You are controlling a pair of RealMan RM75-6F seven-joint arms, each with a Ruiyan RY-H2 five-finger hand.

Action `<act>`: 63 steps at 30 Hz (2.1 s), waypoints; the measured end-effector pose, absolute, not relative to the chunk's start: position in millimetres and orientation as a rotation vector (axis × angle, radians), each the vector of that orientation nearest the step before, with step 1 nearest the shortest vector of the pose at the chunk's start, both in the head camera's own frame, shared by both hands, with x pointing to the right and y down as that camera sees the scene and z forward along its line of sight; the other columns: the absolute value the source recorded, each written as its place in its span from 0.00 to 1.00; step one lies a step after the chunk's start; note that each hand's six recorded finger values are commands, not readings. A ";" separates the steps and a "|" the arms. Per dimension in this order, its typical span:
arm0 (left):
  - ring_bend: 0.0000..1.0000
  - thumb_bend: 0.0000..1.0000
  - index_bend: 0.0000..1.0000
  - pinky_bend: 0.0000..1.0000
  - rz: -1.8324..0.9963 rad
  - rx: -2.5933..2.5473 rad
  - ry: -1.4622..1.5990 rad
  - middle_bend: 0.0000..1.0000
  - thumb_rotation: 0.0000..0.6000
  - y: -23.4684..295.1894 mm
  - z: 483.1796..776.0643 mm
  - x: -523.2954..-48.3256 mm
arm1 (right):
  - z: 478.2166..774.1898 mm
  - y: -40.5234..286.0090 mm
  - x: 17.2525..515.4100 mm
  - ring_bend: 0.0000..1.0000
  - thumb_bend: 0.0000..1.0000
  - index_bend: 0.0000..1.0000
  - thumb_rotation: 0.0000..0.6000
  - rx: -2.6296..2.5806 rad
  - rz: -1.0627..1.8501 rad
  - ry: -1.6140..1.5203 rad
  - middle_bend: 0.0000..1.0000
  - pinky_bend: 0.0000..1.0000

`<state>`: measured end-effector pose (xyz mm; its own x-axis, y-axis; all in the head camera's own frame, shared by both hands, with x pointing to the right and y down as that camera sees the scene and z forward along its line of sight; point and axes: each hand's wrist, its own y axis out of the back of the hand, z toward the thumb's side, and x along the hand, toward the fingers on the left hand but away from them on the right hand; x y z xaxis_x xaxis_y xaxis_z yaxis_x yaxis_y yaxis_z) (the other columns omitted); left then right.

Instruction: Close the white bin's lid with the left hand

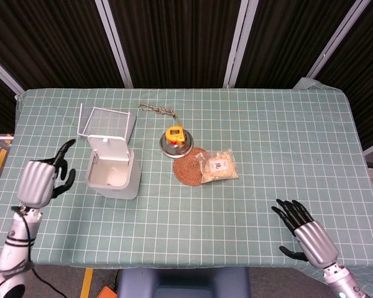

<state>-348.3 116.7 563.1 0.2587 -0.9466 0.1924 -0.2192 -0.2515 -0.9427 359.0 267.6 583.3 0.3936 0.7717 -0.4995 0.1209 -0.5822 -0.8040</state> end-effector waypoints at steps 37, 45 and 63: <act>1.00 0.80 0.33 1.00 -1.322 -2.083 0.807 1.00 1.00 105.6 597.4 -302.8 | 587.9 267.4 360.3 0.00 0.26 0.00 1.00 -1.970 1.253 -0.743 0.00 0.00; 1.00 0.82 0.32 1.00 -1.387 -2.108 0.664 1.00 1.00 133.7 609.5 -309.3 | 586.4 268.8 358.8 0.00 0.26 0.00 1.00 -1.981 1.244 -0.744 0.00 0.00; 0.49 0.56 0.15 0.65 -1.097 -1.949 0.848 0.56 1.00 147.4 558.9 -312.5 | 579.3 269.3 361.8 0.00 0.26 0.00 1.00 -1.992 1.229 -0.762 0.00 0.00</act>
<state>-312.5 147.4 558.9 0.4184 -0.8128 0.4054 -0.1875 -0.5140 -0.8370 361.8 269.3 579.3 0.3865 0.7592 -0.5237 0.1312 -0.6073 -0.7836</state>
